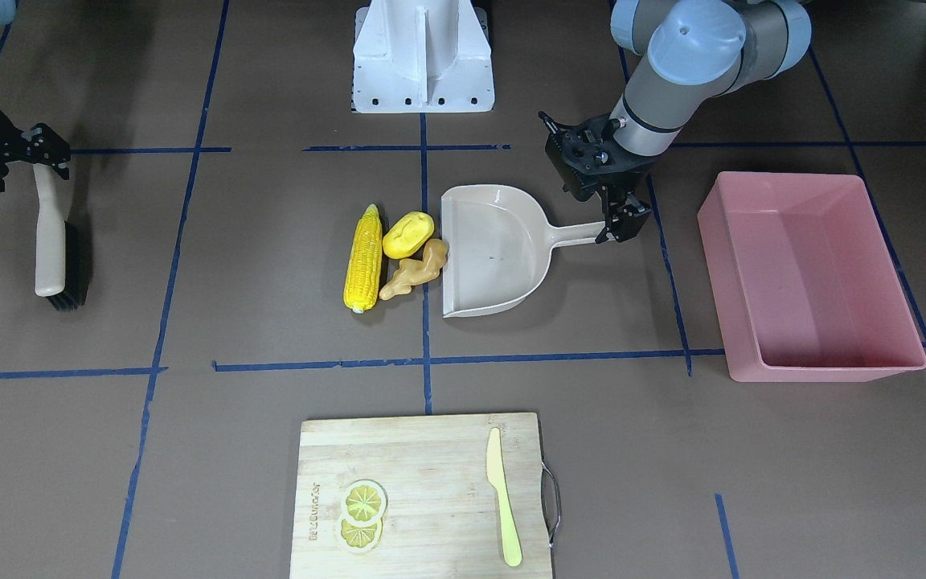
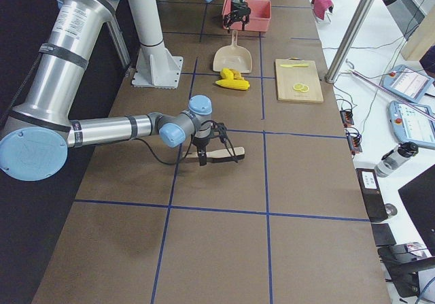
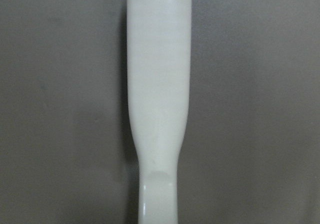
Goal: Sweep and dump trash into bin
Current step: 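Grasp and lift the white brush with the right gripper while left holds dustpan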
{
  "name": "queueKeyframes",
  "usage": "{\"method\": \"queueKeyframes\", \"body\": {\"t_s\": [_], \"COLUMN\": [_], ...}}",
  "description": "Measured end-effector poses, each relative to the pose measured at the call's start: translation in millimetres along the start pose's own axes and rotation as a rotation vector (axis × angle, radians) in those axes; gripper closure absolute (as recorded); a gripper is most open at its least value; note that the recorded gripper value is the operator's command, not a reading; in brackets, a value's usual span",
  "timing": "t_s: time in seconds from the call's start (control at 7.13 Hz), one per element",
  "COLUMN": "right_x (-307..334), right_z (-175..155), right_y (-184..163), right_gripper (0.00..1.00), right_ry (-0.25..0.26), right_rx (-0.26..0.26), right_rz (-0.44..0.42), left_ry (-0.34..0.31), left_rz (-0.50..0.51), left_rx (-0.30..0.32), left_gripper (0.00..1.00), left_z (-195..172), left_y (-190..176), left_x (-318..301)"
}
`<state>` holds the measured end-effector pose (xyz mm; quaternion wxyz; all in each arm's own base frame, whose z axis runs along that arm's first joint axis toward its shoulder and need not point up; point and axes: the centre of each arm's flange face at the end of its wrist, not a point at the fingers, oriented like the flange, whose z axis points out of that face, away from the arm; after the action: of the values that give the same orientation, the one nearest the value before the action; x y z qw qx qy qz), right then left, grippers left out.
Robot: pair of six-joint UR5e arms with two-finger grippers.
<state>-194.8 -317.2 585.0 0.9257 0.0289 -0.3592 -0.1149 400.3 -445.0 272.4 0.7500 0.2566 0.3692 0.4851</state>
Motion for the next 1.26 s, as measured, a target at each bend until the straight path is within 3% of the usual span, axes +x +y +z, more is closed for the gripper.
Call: {"method": "queueKeyframes", "body": {"t_s": [0.14, 0.42, 0.98, 1.26], "right_x": [2.3, 3.4, -17.8, -55.7], "right_z": [3.1, 4.4, -6.2, -23.6], "right_y": [0.8, 1.1, -3.8, -22.6], "right_gripper": [0.61, 0.98, 1.0, 1.0], "right_ry": [-0.006, -0.01, -0.038, -0.064], "right_rx": [0.003, 0.005, 0.025, 0.046], "right_rz": [0.005, 0.008, -0.03, -0.064], "left_ry": [0.0, -0.001, -0.008, -0.02], "left_rz": [0.001, 0.001, 0.001, 0.015], "left_rx": [0.002, 0.006, 0.005, 0.007], "left_gripper": [0.0, 0.0, 0.0, 0.0], "left_z": [-1.2, -3.0, -3.2, -2.8], "left_y": [-0.3, -0.7, -0.5, -0.2], "left_x": [0.5, 0.8, -0.5, -1.5]}}
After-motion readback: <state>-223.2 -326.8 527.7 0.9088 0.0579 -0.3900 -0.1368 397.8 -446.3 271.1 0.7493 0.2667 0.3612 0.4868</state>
